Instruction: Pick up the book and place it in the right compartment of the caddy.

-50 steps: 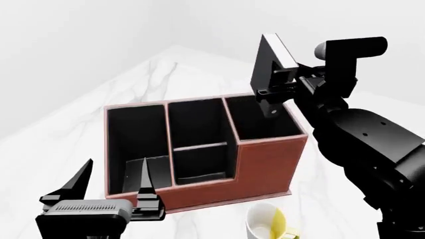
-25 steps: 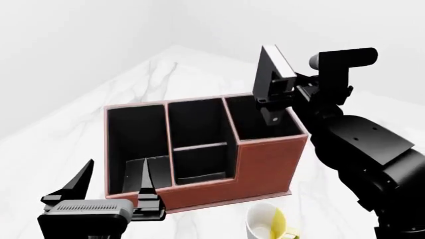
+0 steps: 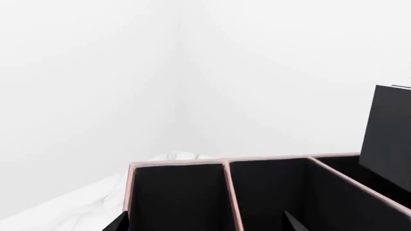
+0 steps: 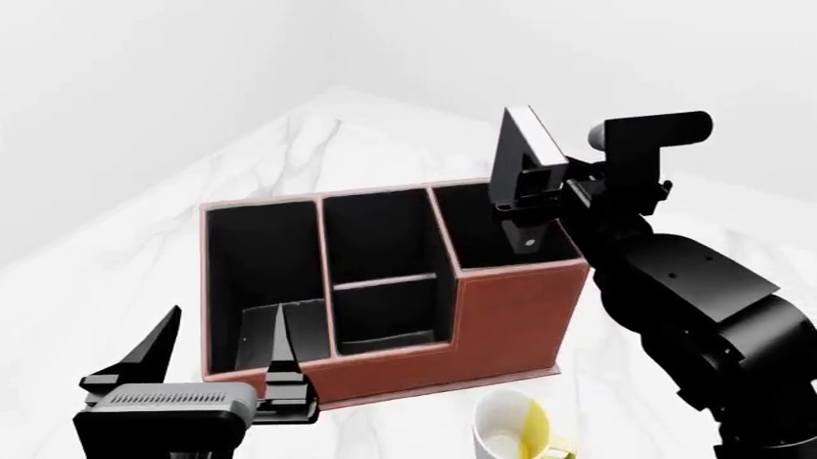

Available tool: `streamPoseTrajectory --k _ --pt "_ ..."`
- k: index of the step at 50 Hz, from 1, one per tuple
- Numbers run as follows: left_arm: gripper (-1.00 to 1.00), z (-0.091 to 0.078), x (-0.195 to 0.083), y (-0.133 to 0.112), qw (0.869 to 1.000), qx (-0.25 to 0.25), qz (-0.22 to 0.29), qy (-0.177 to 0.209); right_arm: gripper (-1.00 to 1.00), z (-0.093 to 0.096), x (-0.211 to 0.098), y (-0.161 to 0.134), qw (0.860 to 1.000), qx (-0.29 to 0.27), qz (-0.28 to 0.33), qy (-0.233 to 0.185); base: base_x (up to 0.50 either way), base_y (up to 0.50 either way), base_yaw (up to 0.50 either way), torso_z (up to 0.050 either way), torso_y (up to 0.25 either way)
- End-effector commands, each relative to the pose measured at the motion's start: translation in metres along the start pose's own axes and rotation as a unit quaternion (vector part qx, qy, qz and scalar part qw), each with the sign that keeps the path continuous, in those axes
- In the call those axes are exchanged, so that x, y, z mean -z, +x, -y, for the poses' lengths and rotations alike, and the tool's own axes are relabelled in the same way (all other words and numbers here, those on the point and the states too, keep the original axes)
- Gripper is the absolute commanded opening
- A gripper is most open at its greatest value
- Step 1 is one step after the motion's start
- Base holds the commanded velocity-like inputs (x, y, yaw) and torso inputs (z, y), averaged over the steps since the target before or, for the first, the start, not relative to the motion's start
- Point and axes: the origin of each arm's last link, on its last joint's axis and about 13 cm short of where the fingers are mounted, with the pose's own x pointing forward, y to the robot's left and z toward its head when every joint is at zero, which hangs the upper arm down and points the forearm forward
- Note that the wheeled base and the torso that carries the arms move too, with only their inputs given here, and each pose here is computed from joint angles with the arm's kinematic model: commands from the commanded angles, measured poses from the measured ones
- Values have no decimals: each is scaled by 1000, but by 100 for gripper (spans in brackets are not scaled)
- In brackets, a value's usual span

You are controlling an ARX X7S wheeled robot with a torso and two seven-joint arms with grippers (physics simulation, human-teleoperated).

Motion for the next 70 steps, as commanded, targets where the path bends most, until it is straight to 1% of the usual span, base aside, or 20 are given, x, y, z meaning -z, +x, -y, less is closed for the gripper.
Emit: streamPoseTrajectory --k 1,70 --pt "100 0 0 0 1000 0 0 0 -100 5 -2 2 1000 12 14 -12 0 0 0 0 0" --pt "100 0 0 0 1000 0 0 0 -100 11 35 13 999 26 -26 -8 0 0 0 0 1"
